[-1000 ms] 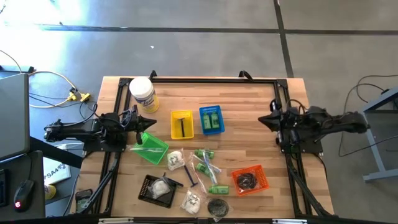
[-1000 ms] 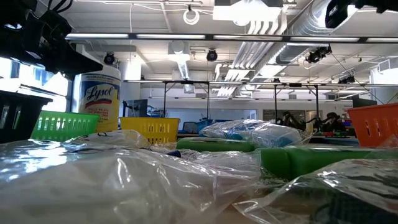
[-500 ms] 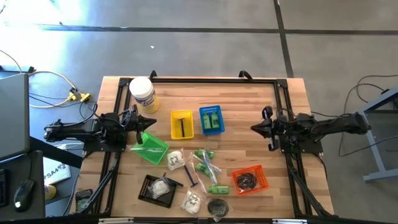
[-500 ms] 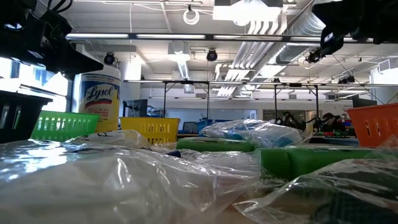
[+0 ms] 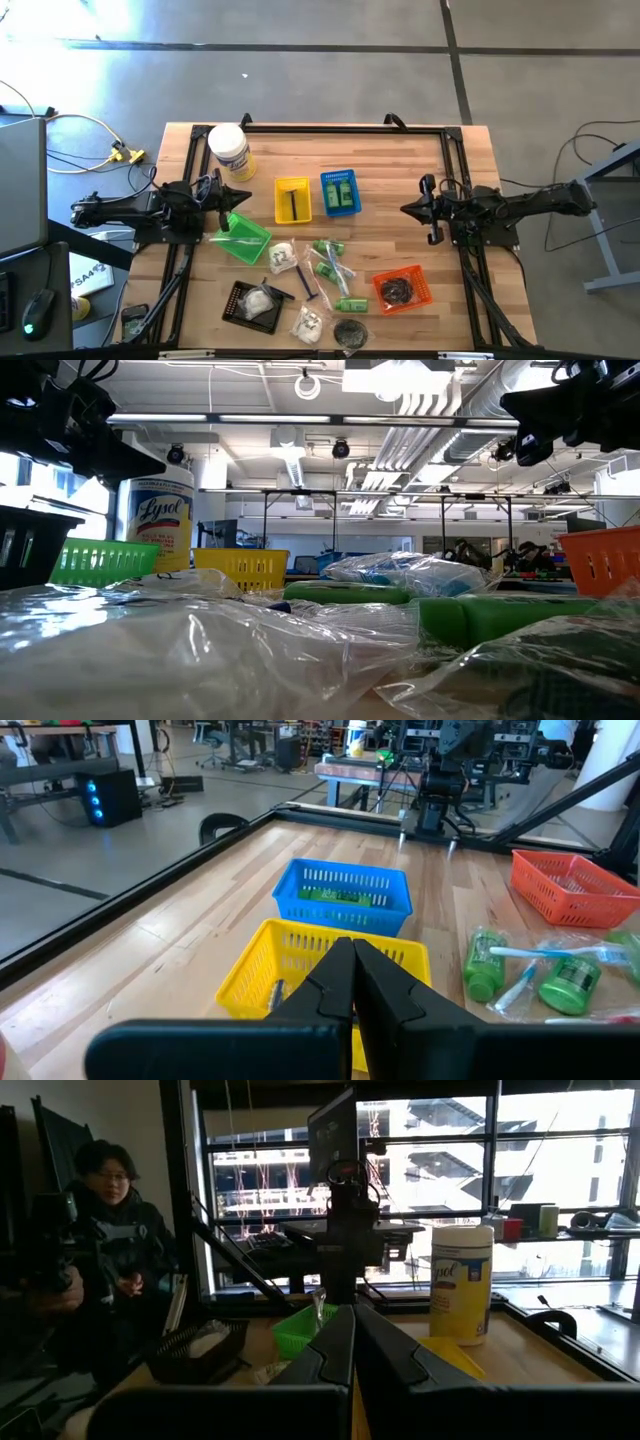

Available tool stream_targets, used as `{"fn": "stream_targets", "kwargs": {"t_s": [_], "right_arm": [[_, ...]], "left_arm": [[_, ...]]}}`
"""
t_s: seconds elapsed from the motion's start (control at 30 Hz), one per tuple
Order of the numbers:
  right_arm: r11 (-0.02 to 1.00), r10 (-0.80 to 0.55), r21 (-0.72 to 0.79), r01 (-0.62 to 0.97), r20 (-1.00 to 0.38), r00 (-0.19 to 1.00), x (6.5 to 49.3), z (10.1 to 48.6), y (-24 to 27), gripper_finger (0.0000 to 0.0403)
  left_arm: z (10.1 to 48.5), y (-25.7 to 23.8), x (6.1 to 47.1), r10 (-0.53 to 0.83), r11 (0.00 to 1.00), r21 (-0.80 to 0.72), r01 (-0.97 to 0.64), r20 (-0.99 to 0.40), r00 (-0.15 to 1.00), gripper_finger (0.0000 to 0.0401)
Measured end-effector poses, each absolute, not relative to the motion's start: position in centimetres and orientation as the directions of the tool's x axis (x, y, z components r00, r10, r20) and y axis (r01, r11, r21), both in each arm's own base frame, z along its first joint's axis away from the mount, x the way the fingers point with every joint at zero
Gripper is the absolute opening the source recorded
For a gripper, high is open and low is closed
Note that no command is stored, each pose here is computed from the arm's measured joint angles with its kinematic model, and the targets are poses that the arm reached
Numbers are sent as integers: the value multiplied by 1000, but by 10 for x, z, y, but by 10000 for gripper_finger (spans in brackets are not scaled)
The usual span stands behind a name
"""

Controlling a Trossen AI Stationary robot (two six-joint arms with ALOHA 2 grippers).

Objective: Pick & Place Travel size toiletries
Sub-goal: Put the razor into the yellow bin

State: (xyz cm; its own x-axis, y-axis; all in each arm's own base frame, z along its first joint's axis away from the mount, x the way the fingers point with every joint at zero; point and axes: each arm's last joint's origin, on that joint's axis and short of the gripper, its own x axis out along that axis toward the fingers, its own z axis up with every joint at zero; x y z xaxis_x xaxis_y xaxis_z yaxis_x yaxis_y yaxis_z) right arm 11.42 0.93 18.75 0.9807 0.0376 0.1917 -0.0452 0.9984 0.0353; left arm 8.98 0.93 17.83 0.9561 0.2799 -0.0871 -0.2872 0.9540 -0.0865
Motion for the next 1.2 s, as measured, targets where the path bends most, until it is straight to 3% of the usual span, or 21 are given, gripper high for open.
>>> {"fn": "stream_targets", "kwargs": {"t_s": [0.5, 0.73, 0.93, 1.2], "right_arm": [[999, 44, 15, -47, 185, 982, 114, 186, 9, 2], [999, 42, 9, -44, 181, 983, 114, 186, 9, 2], [999, 41, 12, -44, 180, 983, 114, 186, 9, 2], [999, 41, 16, -45, 166, 985, 115, 184, 9, 2]], "left_arm": [[178, 9, 90, 275, 953, -103, -284, -92, 957, 0], [182, 6, 102, 145, 980, -128, -153, -74, 987, 0], [207, 6, 120, 155, 977, -129, -169, -116, 981, 0], [229, 5, 175, 142, 986, -28, -167, -404, 904, 1]]}}
